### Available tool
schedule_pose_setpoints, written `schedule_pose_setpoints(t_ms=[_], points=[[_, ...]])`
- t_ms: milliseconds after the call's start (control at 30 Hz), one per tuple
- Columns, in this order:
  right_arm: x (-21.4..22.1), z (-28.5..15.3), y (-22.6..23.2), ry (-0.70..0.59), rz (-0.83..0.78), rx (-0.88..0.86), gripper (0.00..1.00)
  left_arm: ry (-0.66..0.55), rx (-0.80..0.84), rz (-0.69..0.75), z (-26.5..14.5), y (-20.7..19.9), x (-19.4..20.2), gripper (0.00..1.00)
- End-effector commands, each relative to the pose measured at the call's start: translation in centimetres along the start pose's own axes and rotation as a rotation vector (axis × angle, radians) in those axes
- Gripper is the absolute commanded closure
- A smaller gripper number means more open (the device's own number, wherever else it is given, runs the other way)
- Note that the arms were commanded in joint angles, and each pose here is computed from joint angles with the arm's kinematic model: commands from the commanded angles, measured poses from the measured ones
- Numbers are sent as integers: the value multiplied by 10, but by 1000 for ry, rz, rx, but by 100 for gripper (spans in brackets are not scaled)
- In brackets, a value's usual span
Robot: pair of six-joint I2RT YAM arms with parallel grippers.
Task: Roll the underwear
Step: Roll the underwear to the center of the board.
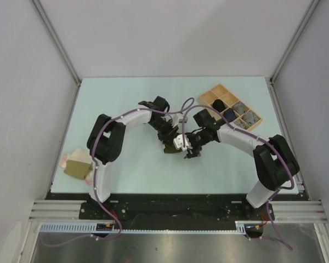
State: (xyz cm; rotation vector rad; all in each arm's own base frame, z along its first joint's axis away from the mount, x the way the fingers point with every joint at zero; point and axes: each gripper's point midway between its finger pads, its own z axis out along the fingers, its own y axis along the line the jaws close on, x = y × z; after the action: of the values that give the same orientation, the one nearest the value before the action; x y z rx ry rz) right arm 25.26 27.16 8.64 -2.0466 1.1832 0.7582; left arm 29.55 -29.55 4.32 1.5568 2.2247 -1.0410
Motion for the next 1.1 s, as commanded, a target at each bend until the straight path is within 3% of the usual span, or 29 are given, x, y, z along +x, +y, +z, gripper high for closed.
schedule_pose_setpoints(t_ms=[0, 433, 567, 667, 733, 833, 1000, 1067], points=[[10, 5, -32, 134, -93, 126, 34, 92, -90, -68, 0, 44, 29, 98], [36, 38, -46, 318, -172, 192, 34, 108, -97, -141, 1, 63, 29, 98], [49, 46, -45, 362, -178, 197, 36, 97, -111, -161, -2, 69, 27, 93], [58, 51, -42, 395, -177, 184, 46, 62, -112, -165, -4, 69, 20, 82], [65, 56, -37, 422, -173, 168, 57, 23, -103, -180, -6, 64, 16, 69], [72, 58, -33, 440, -163, 148, 70, -80, -118, -172, -19, 63, -1, 59], [71, 56, -25, 403, -117, 123, 80, -319, -272, -145, -75, 75, -43, 51], [68, 51, -25, 375, -78, 117, 81, -360, -353, -182, -91, 86, -33, 49]])
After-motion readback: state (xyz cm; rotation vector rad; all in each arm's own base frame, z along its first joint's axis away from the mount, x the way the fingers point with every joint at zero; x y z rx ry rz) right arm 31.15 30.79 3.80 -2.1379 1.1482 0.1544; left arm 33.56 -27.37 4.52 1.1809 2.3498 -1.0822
